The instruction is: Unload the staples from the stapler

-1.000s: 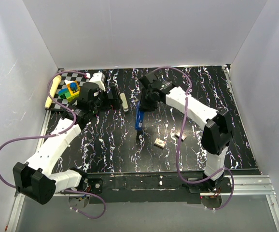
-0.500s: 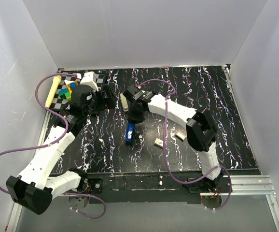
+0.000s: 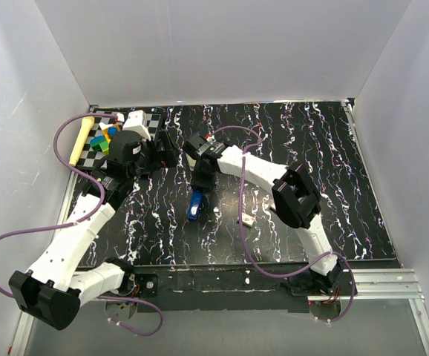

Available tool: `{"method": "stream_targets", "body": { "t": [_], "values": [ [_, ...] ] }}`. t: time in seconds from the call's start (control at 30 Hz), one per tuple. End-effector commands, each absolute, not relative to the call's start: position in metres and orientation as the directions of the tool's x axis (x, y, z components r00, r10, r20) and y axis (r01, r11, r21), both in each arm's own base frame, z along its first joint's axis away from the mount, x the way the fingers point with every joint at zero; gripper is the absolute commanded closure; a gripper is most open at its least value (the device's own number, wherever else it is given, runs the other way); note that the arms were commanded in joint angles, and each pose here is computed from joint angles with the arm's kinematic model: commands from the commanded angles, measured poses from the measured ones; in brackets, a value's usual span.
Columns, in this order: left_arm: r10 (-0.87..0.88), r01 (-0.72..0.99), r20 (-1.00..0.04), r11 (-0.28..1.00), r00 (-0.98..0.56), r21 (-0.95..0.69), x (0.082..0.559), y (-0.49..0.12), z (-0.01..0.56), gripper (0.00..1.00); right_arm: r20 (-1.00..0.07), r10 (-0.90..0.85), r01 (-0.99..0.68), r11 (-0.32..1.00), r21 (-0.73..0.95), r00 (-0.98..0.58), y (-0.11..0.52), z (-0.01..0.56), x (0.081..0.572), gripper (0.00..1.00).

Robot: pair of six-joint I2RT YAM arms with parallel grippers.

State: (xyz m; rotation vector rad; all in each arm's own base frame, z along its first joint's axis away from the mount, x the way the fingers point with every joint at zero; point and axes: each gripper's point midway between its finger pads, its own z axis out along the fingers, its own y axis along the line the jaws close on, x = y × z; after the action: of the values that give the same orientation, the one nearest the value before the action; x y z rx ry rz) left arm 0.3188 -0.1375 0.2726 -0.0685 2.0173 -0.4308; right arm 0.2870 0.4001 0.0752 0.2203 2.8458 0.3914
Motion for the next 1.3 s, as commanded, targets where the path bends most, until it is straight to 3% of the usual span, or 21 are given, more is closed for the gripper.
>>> {"method": "stream_targets", "body": {
  "t": [0.0,0.3,0.6,0.9,1.17,1.27],
  "values": [
    [-0.241,0.127,-0.852,0.934,-0.466,-0.334,0.317,-0.134,0.274,0.02,-0.242,0.208,0.121,0.936,0.332,-0.948,0.413,0.092,0.293,0.86],
    [-0.233,0.126,-0.844,0.936,-0.483,-0.33,0.319,-0.136,0.268,0.02,-0.252,0.193,0.1,0.935,0.341,-0.948,0.416,0.093,0.294,0.67],
    [-0.22,0.137,-0.833,0.934,-0.508,-0.33,0.323,-0.141,0.258,0.02,-0.331,0.18,0.057,0.935,0.35,-0.926,0.404,0.127,0.3,0.49],
    [-0.198,0.155,-0.84,0.937,-0.505,-0.314,0.326,-0.144,0.253,0.02,-0.39,0.164,0.013,0.933,0.361,-0.906,0.38,0.161,0.303,0.46],
    [-0.165,0.207,-0.822,0.923,-0.546,-0.323,0.332,-0.158,0.24,0.02,-0.491,0.135,-0.079,0.918,0.389,-0.861,0.308,0.201,0.305,0.45],
    [-0.144,0.255,-0.804,0.903,-0.577,-0.345,0.332,-0.171,0.234,0.02,-0.545,0.069,-0.134,0.936,0.325,-0.835,0.281,0.208,0.302,0.44]
  ]
}}
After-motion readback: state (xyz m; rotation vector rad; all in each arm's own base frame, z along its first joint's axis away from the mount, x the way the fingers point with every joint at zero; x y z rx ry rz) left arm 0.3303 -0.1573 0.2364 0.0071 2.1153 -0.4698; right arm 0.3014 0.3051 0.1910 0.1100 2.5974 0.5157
